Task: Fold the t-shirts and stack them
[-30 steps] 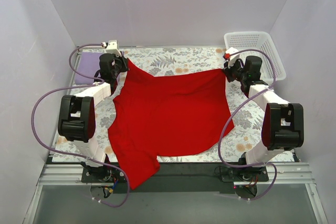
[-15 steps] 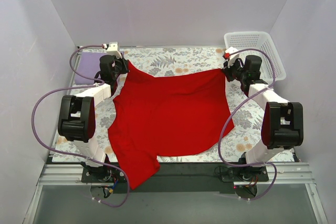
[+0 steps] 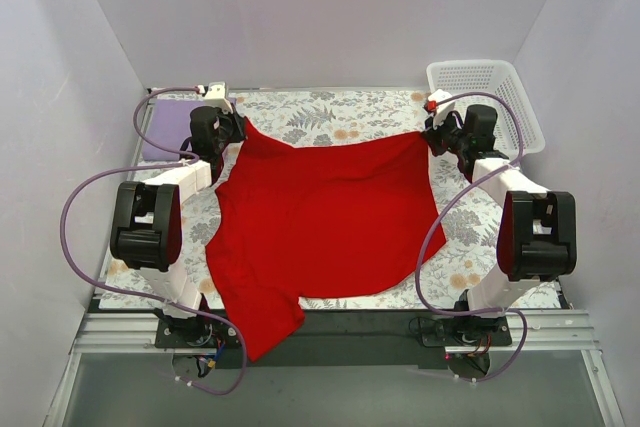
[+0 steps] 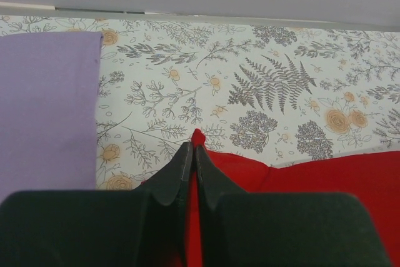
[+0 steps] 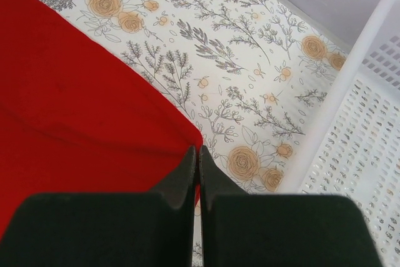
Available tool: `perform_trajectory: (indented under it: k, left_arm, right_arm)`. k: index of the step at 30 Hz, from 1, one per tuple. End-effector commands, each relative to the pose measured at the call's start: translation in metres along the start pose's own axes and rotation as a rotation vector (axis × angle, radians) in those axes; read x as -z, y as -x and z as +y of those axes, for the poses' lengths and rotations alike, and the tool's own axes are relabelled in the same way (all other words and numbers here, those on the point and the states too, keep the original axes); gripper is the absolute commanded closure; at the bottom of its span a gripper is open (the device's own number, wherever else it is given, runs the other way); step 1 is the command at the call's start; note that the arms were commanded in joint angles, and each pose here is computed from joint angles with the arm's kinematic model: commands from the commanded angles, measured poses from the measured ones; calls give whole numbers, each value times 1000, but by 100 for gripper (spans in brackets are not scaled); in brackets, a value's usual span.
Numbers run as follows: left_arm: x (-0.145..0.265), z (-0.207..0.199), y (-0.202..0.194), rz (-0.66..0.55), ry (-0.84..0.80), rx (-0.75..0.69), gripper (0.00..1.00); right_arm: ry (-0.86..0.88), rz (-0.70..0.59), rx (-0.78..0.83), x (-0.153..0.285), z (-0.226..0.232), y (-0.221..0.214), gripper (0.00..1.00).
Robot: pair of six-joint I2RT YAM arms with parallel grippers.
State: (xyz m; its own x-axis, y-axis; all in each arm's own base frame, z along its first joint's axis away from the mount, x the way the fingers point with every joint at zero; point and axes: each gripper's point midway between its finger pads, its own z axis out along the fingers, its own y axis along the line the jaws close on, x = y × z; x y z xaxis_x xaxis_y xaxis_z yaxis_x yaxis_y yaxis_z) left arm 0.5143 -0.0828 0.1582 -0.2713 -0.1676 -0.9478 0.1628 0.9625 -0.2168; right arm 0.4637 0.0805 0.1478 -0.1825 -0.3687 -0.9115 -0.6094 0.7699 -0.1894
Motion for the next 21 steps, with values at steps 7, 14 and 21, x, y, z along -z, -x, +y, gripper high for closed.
perform_trajectory:
  k: [7, 14, 21]
  left_arm:
    - [10, -4, 11, -27, -24, -17, 100]
    - [10, -3, 9, -21, -20, -21, 100]
    - [9, -8, 23, -47, -37, -28, 100]
  right_arm:
    - [11, -32, 2, -5, -7, 17, 99]
    - [14, -23, 4, -5, -7, 16, 99]
    - [7, -13, 15, -4, -9, 15, 99]
